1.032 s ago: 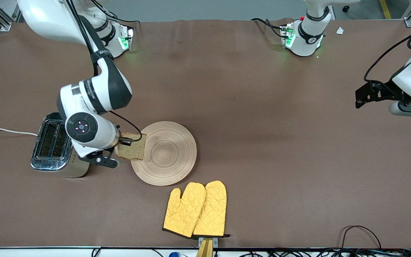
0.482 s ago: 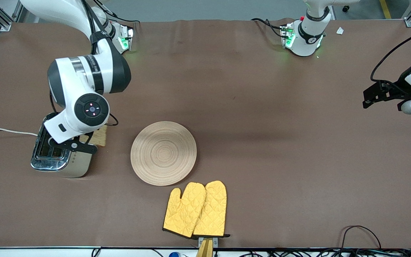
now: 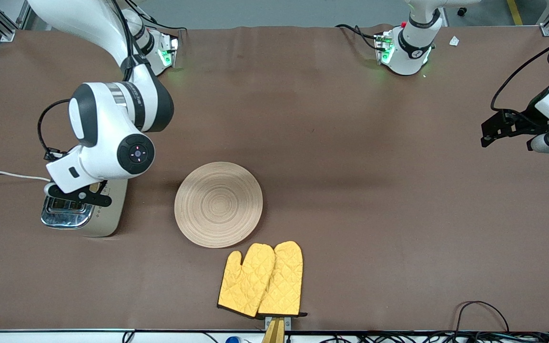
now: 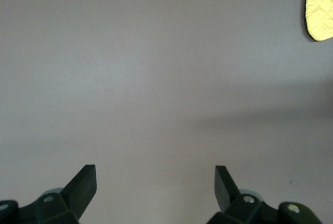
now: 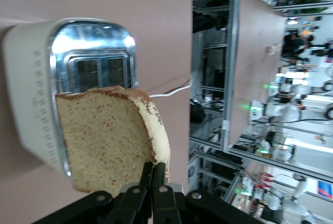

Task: Move plate and put bread in toaster
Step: 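Lower the bread into the toaster slot with the right gripper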

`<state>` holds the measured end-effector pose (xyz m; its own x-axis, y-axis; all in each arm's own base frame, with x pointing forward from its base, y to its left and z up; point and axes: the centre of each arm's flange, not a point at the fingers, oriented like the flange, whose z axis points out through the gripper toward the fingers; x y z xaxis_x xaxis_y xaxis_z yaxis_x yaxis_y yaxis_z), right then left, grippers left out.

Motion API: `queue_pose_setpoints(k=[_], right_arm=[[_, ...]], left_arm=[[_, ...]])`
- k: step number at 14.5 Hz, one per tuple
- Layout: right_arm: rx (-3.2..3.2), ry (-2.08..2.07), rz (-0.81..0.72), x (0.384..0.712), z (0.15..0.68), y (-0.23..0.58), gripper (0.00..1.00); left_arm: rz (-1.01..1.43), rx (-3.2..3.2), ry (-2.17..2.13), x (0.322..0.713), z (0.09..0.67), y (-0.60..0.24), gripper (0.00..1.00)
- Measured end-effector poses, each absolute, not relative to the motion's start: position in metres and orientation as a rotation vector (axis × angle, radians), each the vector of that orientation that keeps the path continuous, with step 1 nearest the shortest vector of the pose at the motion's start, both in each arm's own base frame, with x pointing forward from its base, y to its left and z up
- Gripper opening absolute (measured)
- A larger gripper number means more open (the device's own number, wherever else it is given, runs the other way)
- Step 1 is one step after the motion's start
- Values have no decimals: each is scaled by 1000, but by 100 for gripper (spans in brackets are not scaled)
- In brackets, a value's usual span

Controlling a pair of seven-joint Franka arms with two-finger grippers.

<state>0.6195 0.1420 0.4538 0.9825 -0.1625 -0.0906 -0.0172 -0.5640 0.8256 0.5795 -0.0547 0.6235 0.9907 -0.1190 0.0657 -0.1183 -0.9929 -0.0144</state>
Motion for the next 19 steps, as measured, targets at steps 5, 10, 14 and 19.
queue_pose_setpoints(k=[5,10,14,19], right_arm=[[2107,-140,-200,628,443,118,2],[2093,-119,-181,634,423,112,2],[2094,-120,-165,634,414,111,2],[2101,-120,-165,637,406,98,2]], left_arm=[[-120,-3124,185,580,625,-54,100],[-122,-3129,182,580,626,-54,100],[-140,-3131,181,581,627,-55,100],[-140,-3132,171,581,626,-51,100]])
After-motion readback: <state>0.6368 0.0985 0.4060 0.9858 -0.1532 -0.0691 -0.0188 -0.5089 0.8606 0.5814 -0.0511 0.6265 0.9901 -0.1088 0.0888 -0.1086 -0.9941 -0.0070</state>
